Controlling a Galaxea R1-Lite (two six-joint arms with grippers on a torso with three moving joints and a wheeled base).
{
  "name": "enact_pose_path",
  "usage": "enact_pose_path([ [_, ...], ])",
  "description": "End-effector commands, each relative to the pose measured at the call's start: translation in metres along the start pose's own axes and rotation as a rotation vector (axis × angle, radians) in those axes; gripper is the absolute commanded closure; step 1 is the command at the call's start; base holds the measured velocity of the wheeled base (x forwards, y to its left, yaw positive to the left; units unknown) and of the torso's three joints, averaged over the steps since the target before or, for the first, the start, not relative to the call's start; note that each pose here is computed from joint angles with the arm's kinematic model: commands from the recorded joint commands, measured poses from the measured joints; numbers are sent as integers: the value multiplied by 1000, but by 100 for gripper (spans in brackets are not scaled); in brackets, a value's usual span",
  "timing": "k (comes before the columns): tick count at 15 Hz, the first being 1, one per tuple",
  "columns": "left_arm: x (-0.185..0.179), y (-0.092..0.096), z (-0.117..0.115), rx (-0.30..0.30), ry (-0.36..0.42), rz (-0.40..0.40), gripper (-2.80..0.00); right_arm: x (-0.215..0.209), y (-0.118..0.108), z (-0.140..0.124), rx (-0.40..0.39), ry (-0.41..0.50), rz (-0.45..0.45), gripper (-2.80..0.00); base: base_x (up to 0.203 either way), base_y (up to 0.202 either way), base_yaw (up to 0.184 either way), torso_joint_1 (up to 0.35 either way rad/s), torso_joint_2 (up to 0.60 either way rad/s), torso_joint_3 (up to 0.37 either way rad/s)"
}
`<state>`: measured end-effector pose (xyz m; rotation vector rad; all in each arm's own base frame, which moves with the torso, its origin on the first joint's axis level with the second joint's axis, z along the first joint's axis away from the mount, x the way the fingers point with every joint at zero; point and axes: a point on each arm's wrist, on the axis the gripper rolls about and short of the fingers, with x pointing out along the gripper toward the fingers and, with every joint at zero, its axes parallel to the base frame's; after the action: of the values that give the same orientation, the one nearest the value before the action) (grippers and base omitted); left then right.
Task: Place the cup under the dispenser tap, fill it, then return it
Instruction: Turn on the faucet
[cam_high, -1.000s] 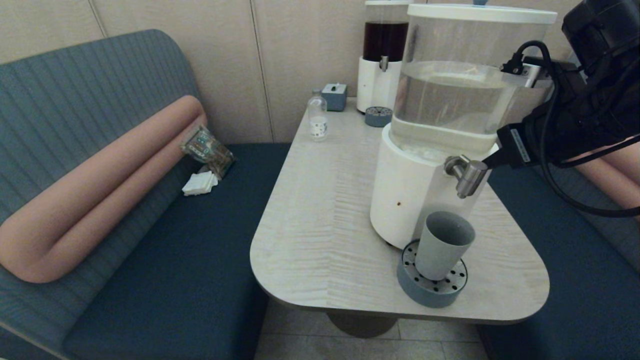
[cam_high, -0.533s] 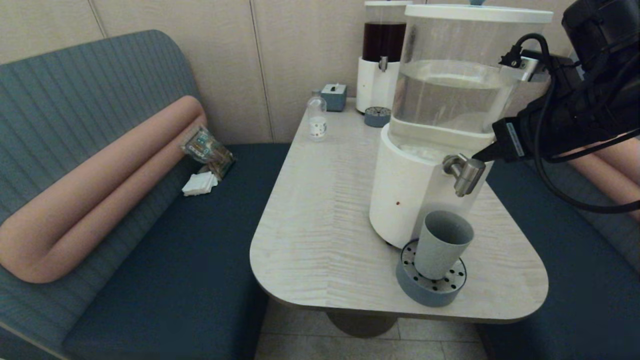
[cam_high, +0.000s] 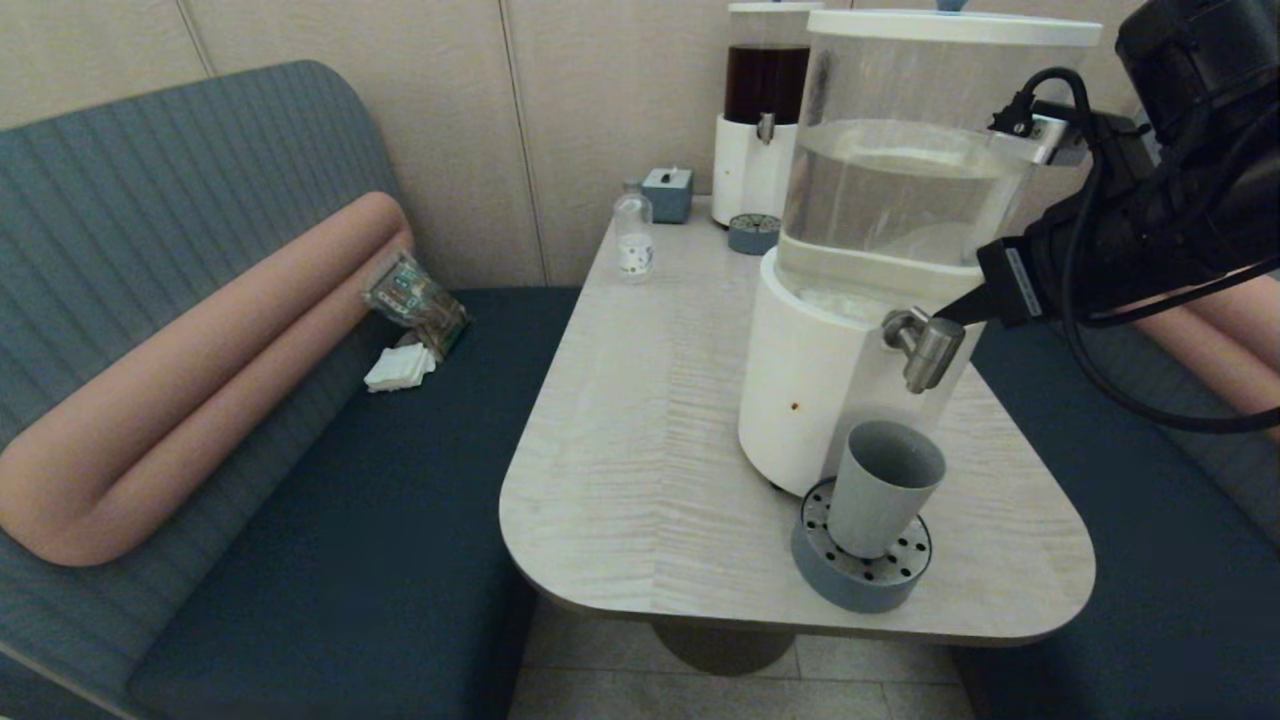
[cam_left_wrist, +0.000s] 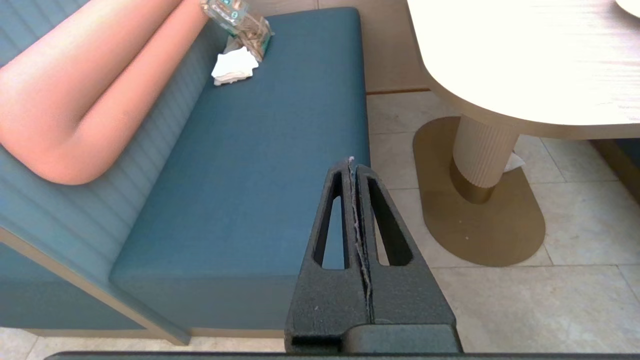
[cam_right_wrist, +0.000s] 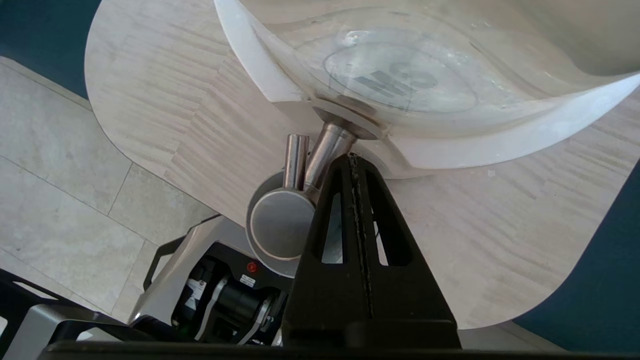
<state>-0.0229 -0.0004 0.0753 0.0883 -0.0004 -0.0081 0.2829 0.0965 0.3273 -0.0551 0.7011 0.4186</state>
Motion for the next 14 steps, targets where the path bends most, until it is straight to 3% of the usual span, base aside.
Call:
enact_pose_path([
  [1,0,0,0,1,2,0,0,-1,4,-1,-7,3,13,0,0,0,0,0,0,0],
  [14,0,0,0,1,2,0,0,0,6,-4,-203,14,8,0,0,0,0,0,0,0],
])
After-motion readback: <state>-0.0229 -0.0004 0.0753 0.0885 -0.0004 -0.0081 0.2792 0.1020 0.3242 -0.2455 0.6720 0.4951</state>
